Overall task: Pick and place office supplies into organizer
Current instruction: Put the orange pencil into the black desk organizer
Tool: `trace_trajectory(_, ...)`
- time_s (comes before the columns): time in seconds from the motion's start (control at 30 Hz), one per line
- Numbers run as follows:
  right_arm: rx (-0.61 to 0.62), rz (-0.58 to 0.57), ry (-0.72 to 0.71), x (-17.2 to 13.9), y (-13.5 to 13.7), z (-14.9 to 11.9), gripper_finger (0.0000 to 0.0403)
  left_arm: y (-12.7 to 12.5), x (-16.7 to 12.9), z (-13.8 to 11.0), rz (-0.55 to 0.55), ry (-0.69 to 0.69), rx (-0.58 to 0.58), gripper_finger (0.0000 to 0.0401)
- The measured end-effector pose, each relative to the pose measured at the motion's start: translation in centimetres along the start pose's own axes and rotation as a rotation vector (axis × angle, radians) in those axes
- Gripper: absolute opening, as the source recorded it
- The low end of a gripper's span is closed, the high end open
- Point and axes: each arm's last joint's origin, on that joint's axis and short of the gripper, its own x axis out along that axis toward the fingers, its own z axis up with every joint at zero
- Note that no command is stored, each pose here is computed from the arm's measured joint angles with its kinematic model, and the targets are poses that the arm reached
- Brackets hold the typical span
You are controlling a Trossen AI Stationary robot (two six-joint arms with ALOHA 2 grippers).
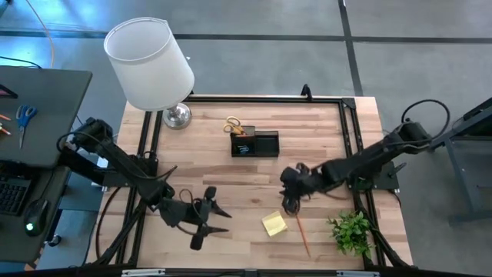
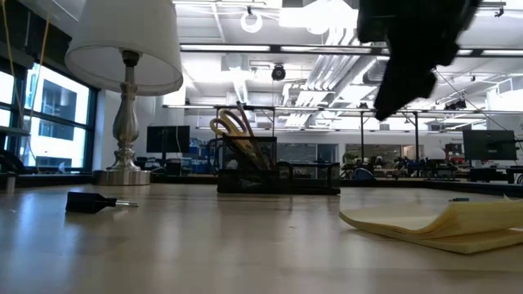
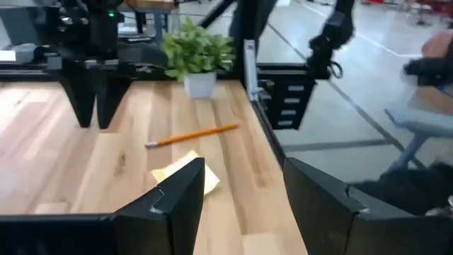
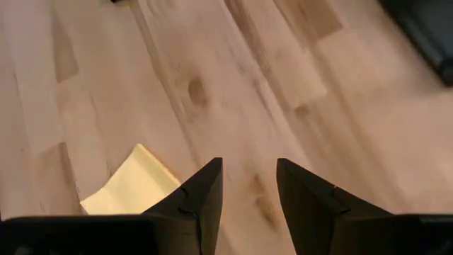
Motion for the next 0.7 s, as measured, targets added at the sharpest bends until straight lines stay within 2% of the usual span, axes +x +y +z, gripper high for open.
trace_trajectory(0.13, 0.094, -0.042, -0.03, 0.4, 1.8, -2.1, 0.0128, -0.6, 0.7, -1.6, -0.031, 0.023, 0.016, 0.0184)
trace_trajectory(0.37, 0.205, -0.076, 0.0, 1.5, 3.7, -5.3, 0.0128, 0.0, 1.1, -4.9, -0.148, -0.096, -0.044, 0.0162)
trace_trajectory(0.47, 0.242, -0.079, 0.045, 2.1, 4.2, -6.3, 0.0128, 0.3, 0.7, -5.5, -0.182, -0.153, -0.053, 0.0145)
trace_trajectory(0.57, 0.29, -0.081, 0.108, 2.5, 4.5, -7.2, 0.0128, 0.4, 0.7, -5.7, -0.228, -0.143, -0.043, 0.013)
trace_trajectory(0.7, 0.351, -0.077, 0.162, 2.7, 4.9, -8.2, 0.0128, 0.3, 0.8, -6.1, -0.238, -0.128, -0.036, 0.0114)
